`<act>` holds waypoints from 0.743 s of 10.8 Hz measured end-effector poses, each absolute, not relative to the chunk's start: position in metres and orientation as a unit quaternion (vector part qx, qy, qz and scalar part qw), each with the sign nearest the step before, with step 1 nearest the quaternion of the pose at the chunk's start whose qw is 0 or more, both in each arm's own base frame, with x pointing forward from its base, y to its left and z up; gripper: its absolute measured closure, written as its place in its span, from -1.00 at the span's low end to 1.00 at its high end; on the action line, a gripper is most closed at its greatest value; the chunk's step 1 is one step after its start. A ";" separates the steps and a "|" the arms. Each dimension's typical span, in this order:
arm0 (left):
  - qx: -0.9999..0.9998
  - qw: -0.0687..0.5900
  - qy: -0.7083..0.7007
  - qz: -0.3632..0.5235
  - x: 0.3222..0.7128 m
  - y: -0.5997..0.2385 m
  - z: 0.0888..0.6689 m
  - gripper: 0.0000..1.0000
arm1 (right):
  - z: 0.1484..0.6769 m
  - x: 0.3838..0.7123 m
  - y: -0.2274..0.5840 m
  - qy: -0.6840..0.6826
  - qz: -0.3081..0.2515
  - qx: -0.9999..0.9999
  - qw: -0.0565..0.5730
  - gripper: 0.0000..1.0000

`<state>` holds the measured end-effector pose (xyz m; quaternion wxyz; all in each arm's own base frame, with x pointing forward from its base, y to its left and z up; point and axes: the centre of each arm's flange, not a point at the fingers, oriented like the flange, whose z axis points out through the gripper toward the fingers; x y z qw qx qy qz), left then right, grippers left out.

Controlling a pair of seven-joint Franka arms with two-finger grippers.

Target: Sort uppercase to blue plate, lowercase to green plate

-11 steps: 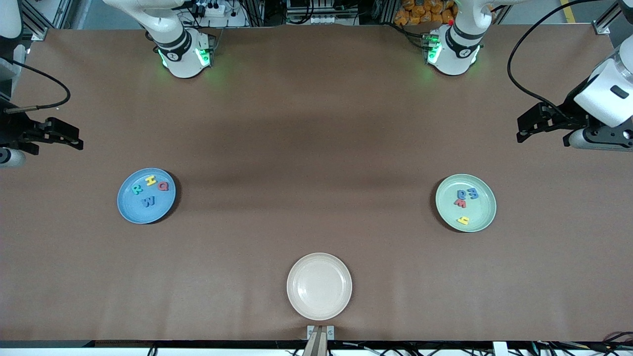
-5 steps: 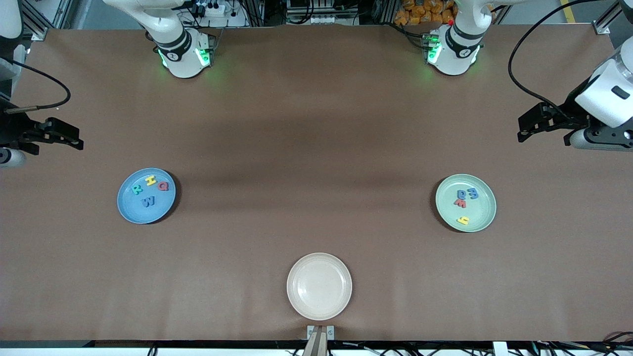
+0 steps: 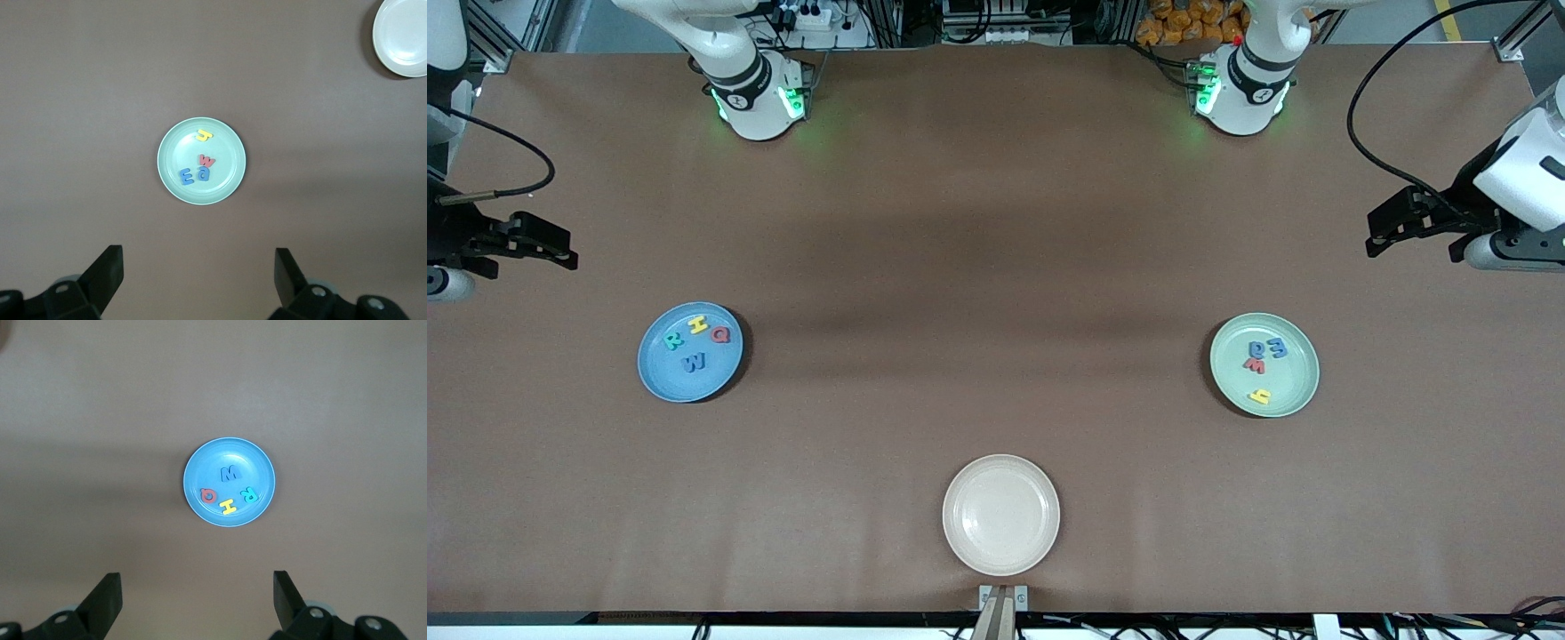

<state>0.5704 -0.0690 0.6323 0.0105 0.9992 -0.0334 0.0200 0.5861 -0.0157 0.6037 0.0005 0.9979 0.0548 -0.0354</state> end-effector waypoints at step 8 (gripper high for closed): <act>0.999 0.009 -0.025 0.020 0.571 -0.059 0.632 -1.00 | 0.602 0.588 -0.022 0.050 -0.036 0.998 0.000 -1.00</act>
